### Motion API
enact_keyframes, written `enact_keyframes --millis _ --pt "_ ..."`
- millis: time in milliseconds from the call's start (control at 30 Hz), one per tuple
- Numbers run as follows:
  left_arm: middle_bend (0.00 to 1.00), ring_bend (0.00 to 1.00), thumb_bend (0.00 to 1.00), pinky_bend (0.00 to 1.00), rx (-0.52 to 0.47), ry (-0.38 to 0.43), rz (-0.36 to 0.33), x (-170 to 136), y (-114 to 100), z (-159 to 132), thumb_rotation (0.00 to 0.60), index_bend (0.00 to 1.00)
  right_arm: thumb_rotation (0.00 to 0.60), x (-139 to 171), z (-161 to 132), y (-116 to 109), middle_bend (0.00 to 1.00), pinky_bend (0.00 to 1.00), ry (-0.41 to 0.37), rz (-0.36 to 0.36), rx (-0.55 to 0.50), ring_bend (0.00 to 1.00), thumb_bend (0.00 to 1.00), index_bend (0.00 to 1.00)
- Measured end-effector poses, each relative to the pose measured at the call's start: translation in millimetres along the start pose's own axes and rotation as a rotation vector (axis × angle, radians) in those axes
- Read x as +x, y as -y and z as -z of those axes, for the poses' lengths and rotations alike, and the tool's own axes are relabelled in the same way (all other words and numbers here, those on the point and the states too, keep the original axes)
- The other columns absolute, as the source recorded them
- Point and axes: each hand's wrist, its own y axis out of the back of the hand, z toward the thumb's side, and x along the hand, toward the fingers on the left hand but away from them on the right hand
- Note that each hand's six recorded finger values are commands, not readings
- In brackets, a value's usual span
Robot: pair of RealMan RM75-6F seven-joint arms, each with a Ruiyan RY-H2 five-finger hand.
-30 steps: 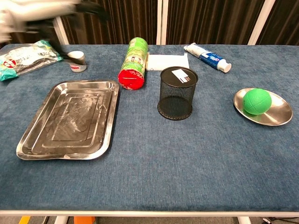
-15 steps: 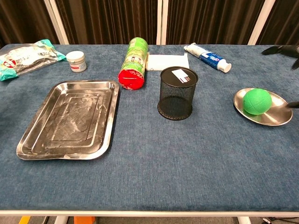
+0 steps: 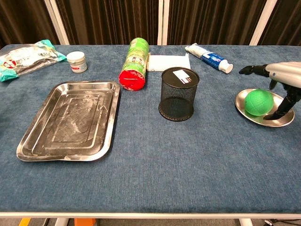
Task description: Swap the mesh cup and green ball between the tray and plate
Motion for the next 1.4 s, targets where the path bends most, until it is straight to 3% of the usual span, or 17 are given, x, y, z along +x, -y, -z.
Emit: enact_keyframes --millis 167,367,700,1133,1400 --pt "0.13 0.05 0.07 0.26 0.004 -0.012 0.012 1 2 4 0.600 0.14 0.600 -6 -4 4 0.15 0.45 -0.001 -0.022 -0.005 0.11 0.07 0.07" --pt "0.13 0.05 0.07 0.26 0.004 -0.019 0.017 0 2 7 0.600 0.14 0.600 -9 -7 8 0.29 0.61 -0.005 -0.036 -0.007 0.27 0.08 0.32" --pt "0.13 0.05 0.07 0.26 -0.002 -0.018 0.024 1 3 7 0.600 0.14 0.600 -7 -6 6 0.46 0.71 -0.005 -0.004 -0.018 0.43 0.13 0.58" --pt "0.13 0.05 0.07 0.26 -0.013 -0.017 0.018 3 1 8 0.600 0.14 0.600 0 -2 -6 0.50 0.75 -0.004 0.045 -0.049 0.48 0.15 0.64" --pt "0.13 0.05 0.07 0.26 -0.020 -0.028 0.005 1 -3 12 0.600 0.14 0.600 13 -31 -29 0.51 0.77 -0.099 0.105 -0.072 0.50 0.15 0.65"
